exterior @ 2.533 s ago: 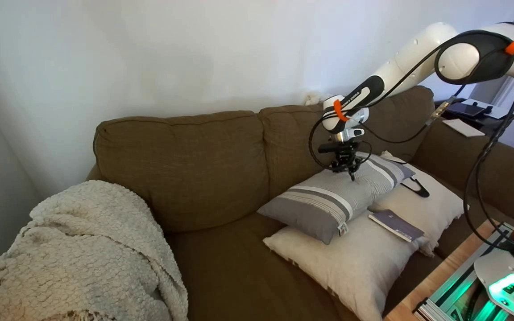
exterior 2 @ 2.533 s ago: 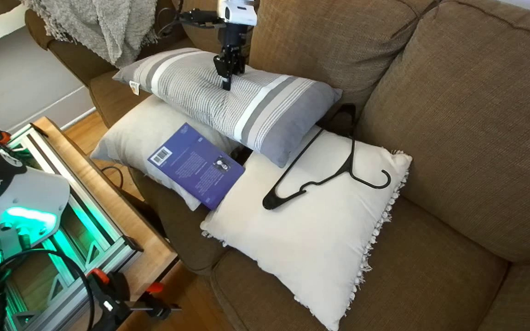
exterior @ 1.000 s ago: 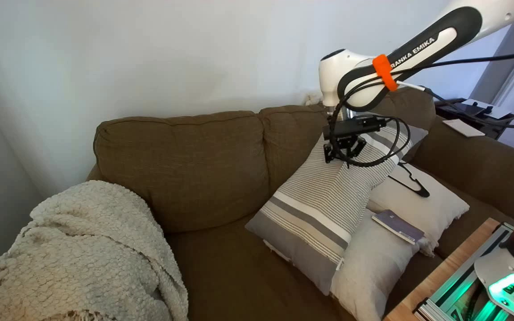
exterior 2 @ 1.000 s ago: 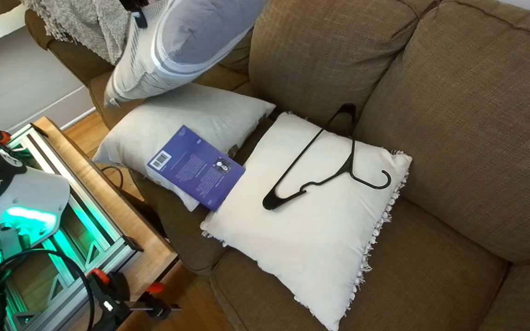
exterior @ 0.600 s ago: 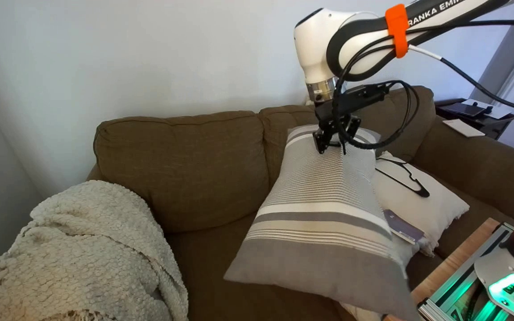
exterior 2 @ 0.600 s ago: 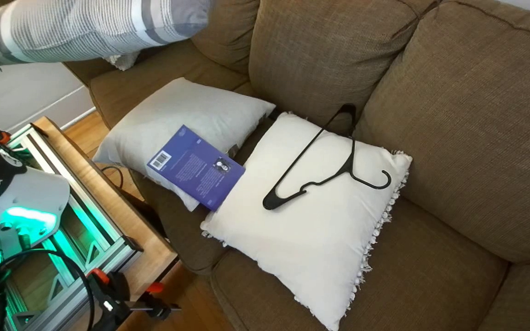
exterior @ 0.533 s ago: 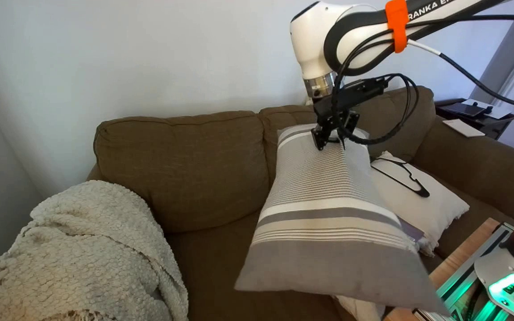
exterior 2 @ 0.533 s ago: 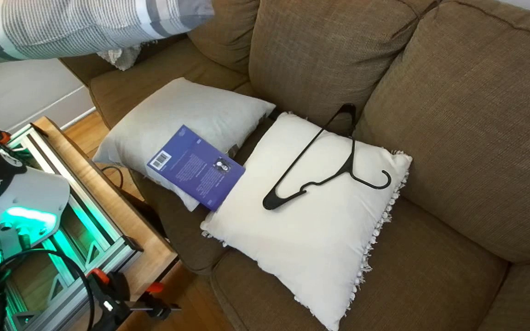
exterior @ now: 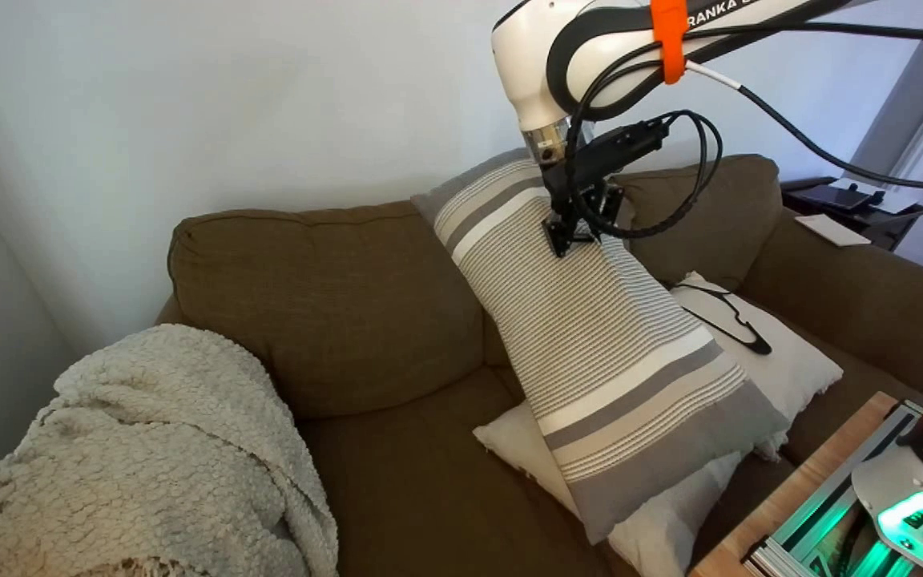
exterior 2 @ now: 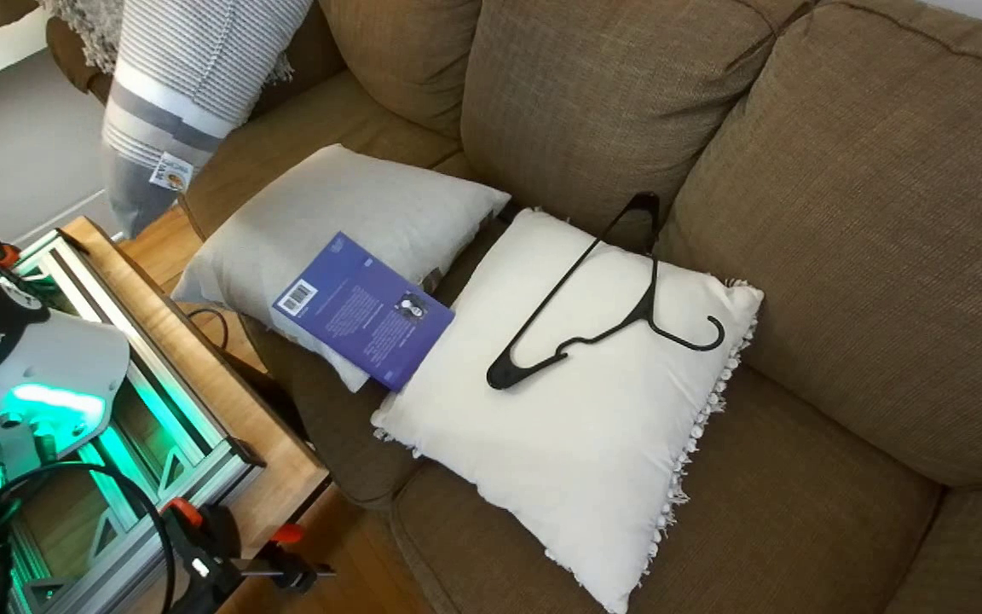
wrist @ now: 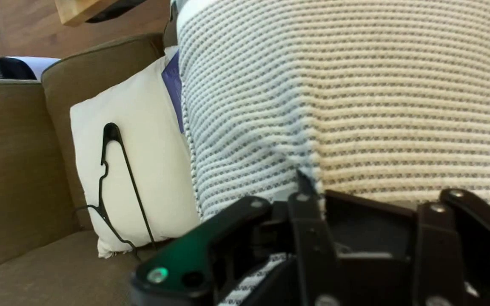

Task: Pick up the gray pillow and lay it vertically onto the far left first top cushion on the back rest of the chair

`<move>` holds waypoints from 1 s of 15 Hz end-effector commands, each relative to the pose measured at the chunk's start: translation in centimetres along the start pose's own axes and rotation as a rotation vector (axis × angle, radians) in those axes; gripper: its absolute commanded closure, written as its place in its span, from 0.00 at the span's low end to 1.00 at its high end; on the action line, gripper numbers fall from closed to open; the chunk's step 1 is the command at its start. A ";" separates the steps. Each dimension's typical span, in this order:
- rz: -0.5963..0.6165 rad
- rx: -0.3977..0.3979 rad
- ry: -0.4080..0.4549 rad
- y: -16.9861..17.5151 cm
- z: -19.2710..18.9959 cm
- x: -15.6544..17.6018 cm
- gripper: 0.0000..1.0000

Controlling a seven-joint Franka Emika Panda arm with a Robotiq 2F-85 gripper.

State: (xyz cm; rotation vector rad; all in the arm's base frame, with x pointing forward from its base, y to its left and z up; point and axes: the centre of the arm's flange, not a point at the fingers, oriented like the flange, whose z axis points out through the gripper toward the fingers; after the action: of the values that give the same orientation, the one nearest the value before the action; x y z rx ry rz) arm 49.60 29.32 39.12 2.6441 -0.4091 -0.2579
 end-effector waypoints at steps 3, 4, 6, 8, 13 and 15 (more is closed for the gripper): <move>-0.013 0.068 0.040 -4.5 -0.5 2.3 1.00; -0.029 0.076 0.061 -6.1 -1.4 2.9 1.00; -0.057 0.065 0.119 -8.9 -3.1 4.1 1.00; -0.092 0.054 0.167 -11.5 -4.6 4.9 1.00; -0.163 0.041 0.275 -17.9 -8.4 5.6 1.00; -0.227 0.040 0.272 -19.7 -9.5 5.4 1.00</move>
State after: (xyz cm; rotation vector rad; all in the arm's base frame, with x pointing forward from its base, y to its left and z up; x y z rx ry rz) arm 57.13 43.06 35.40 2.7351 -0.1285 0.0587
